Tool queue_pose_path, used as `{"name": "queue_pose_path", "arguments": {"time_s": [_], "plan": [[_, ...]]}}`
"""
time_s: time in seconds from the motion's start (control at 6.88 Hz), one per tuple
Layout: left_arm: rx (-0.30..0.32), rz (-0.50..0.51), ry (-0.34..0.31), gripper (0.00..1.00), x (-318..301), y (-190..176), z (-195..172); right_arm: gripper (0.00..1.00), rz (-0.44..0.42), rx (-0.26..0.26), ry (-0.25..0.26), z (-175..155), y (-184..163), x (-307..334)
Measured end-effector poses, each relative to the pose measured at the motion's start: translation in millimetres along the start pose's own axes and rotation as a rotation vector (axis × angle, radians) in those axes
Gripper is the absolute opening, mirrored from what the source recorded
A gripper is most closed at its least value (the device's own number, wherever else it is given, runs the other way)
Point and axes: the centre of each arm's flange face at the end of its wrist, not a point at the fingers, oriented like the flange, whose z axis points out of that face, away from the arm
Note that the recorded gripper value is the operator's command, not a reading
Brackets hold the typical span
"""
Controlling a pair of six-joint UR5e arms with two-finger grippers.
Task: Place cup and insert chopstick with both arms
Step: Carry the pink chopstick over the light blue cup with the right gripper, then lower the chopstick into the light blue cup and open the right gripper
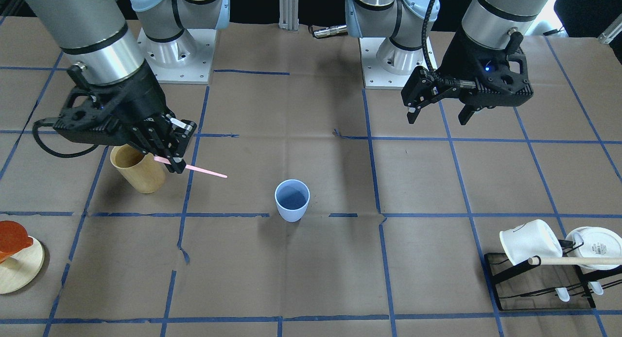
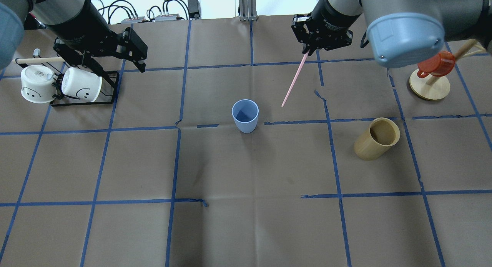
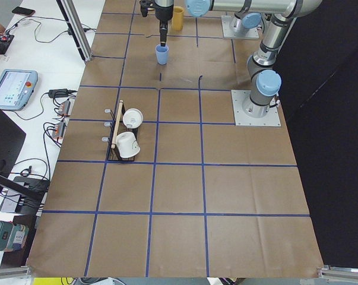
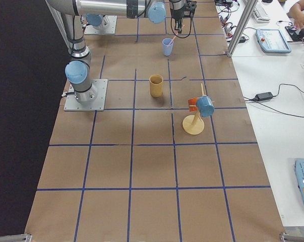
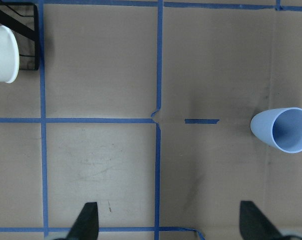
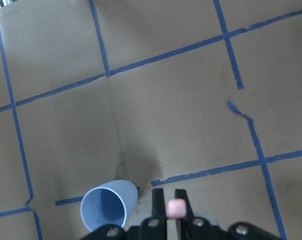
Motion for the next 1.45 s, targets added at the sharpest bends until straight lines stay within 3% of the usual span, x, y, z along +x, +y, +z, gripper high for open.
{"name": "queue_pose_path", "arguments": {"time_s": [0.29,0.58,1.02,1.45], "plan": [[0.001,-0.003,-0.001,1.0,-0.9,1.3,-1.4,0.07,0.045,-0.012,-0.011,11.5,20.4,-30.2],[0.001,-0.004,-0.005,1.0,-2.1,1.5,-1.7,0.07,0.067,0.008,-0.03,14.1,27.7,-45.2],[0.003,-0.005,-0.009,1.0,-2.5,2.1,-2.8,0.08,0.066,0.041,-0.011,38.5,19.7,-50.9],[0.003,-0.007,-0.008,1.0,-2.0,-0.4,-2.2,0.08,0.074,0.033,-0.008,46.9,36.5,-70.3]]}}
